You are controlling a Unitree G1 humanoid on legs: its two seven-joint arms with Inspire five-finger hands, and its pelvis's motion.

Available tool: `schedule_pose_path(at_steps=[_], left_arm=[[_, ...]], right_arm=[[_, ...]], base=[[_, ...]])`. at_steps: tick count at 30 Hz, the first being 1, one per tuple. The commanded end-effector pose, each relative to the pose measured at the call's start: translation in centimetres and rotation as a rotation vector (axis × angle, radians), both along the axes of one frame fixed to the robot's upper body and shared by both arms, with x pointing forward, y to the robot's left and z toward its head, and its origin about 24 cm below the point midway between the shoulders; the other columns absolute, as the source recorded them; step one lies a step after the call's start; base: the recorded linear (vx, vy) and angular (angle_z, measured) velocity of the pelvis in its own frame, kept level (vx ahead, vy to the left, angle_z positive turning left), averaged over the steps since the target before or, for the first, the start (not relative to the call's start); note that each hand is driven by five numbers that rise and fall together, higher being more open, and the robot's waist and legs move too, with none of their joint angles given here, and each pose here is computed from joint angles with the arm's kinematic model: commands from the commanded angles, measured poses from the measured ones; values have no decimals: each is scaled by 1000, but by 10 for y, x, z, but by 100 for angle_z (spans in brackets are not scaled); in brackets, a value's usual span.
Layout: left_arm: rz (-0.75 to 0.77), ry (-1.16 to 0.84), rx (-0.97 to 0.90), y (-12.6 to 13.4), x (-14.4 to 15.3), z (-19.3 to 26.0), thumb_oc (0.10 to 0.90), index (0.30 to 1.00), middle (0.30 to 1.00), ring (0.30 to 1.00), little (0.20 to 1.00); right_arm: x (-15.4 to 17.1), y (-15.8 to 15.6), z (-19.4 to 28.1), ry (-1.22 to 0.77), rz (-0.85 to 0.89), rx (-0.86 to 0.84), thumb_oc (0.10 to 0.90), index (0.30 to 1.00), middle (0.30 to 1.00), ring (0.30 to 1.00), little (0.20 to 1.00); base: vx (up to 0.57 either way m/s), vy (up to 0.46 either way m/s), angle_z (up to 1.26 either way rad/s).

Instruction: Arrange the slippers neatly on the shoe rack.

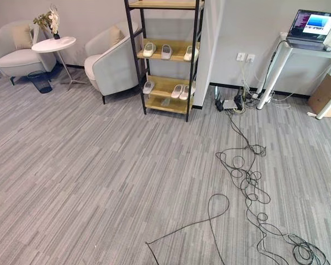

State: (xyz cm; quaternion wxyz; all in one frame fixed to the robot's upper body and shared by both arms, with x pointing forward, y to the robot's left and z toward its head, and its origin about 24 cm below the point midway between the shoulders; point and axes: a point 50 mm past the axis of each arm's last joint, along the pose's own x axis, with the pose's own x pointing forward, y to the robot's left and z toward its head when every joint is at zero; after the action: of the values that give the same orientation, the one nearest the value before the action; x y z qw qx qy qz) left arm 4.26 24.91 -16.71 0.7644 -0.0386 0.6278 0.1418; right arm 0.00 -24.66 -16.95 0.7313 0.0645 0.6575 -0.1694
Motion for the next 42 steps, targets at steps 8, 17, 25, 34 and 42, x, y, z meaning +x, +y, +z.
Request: schedule_pose_path(at_steps=[8, 17, 25, 34, 42], left_arm=[[-138, -23, 29, -6, 26, 2, 800, 900, 900, 900, 900], [-267, -138, 54, -14, 66, 8, 800, 900, 900, 900, 900], [-345, 56, 63, -12, 14, -2, 800, 900, 900, 900, 900], [-381, -185, 142, -1, 84, 17, 800, 900, 900, 900, 900], [-578, -191, 157, -20, 97, 17, 800, 900, 900, 900, 900]], right_arm=[[47, -12, 6, -82, 268, -75, 800, 900, 900, 900, 900], [55, -17, 8, -52, 392, -96, 800, 900, 900, 900, 900], [57, -15, 8, -47, 431, -100, 800, 900, 900, 900, 900], [77, -2, 8, -110, 487, -75, 800, 900, 900, 900, 900], [68, -2, 6, -107, 404, -62, 800, 900, 900, 900, 900]], base=[[55, -36, -1], [96, -71, 16], [475, 186, -20], [420, 253, 4], [439, -1, 45]])
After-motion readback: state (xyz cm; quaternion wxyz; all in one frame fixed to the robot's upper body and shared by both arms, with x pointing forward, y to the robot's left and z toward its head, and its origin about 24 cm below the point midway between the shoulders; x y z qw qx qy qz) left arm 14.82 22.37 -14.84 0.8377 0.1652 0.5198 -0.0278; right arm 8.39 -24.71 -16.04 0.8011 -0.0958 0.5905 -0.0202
